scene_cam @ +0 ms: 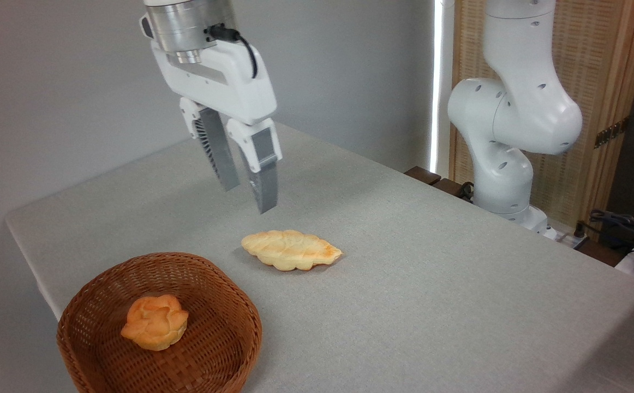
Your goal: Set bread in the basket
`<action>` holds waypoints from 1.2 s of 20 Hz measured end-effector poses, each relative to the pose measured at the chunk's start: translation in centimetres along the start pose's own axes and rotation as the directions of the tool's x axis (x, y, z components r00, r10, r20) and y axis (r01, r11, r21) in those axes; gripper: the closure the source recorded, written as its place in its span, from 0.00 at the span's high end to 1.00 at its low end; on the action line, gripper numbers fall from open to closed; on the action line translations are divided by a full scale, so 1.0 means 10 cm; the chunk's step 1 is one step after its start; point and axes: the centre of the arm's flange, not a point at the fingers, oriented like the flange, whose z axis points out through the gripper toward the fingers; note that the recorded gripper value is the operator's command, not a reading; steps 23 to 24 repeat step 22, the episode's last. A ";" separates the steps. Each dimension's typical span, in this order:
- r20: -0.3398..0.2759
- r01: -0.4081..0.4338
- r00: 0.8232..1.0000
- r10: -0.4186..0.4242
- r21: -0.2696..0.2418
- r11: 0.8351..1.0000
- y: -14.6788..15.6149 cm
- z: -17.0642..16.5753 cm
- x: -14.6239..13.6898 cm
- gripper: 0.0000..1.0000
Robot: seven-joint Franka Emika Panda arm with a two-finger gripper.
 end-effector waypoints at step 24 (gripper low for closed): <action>-0.068 0.069 0.995 -0.070 -0.013 0.998 -0.09 -0.03 -0.03 1.00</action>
